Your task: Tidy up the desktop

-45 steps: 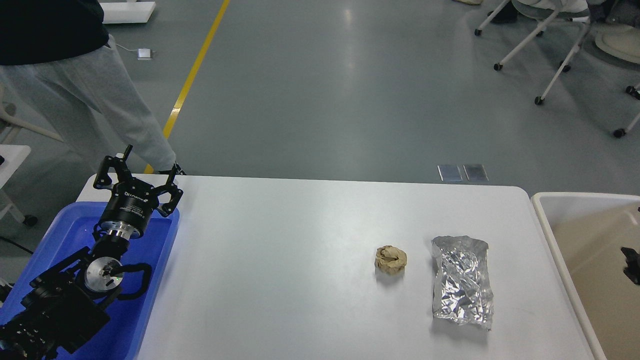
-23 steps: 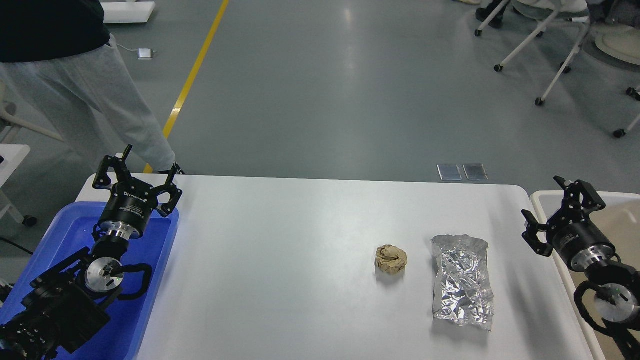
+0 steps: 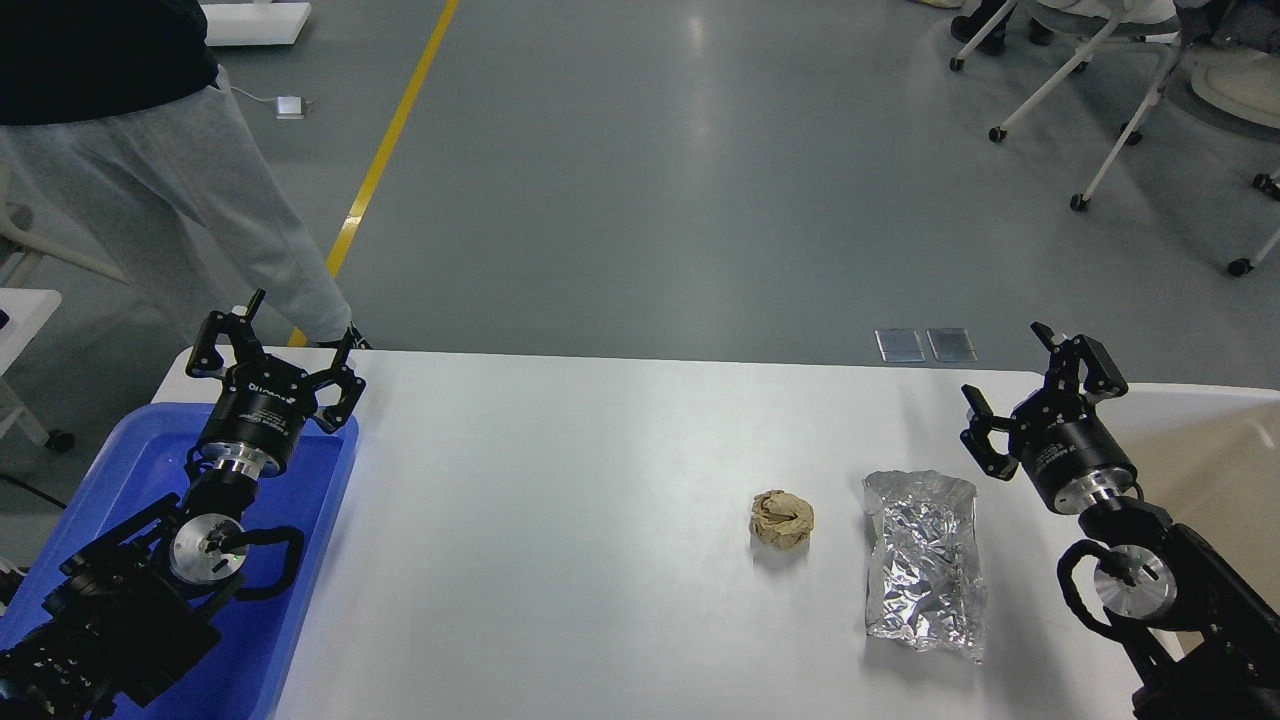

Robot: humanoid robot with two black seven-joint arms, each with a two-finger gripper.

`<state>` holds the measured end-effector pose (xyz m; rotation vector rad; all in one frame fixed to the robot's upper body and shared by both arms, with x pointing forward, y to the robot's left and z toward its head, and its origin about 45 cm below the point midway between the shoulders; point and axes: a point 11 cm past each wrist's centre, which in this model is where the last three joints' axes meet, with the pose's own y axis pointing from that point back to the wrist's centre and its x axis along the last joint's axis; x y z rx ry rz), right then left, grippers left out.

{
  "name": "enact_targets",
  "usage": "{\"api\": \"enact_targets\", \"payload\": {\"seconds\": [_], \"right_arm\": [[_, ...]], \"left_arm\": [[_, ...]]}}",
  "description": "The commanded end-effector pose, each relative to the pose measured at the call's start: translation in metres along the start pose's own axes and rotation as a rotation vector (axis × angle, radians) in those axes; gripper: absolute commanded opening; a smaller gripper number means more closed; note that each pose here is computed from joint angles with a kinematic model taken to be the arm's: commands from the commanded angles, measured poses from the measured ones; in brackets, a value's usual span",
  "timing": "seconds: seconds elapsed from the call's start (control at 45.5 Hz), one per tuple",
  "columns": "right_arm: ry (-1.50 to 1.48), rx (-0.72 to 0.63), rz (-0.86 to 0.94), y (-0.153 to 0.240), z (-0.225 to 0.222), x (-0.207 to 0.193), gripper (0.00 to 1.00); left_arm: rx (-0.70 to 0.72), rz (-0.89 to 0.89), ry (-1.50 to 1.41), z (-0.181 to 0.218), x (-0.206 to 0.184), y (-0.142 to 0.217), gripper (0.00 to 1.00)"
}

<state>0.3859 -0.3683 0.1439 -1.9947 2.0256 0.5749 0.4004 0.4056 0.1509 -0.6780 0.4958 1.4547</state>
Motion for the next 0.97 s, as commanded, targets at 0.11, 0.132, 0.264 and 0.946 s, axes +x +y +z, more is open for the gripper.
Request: {"api": "enact_targets", "payload": {"seconds": [0.11,0.132,0.264,0.946], "right_arm": [[-0.075,0.063,-0.011,-0.0209,-0.0011,-0.0271,0.99],[-0.078,0.064,-0.011,-0.0213,-0.0006,-0.0276,0.99],[-0.089,0.086,0.008,-0.0212,-0.0031,-0.0229,0.99],[-0.102,0.09,0.013,-0.0218,-0.0019,-0.0237,0.99]], "left_arm": [[0.0,0.0,0.0,0.0,0.0,0.0,1.0],[0.0,0.0,0.0,0.0,0.0,0.0,1.0],[0.0,0.0,0.0,0.0,0.0,0.0,1.0],[0.0,0.0,0.0,0.0,0.0,0.0,1.0]]}}
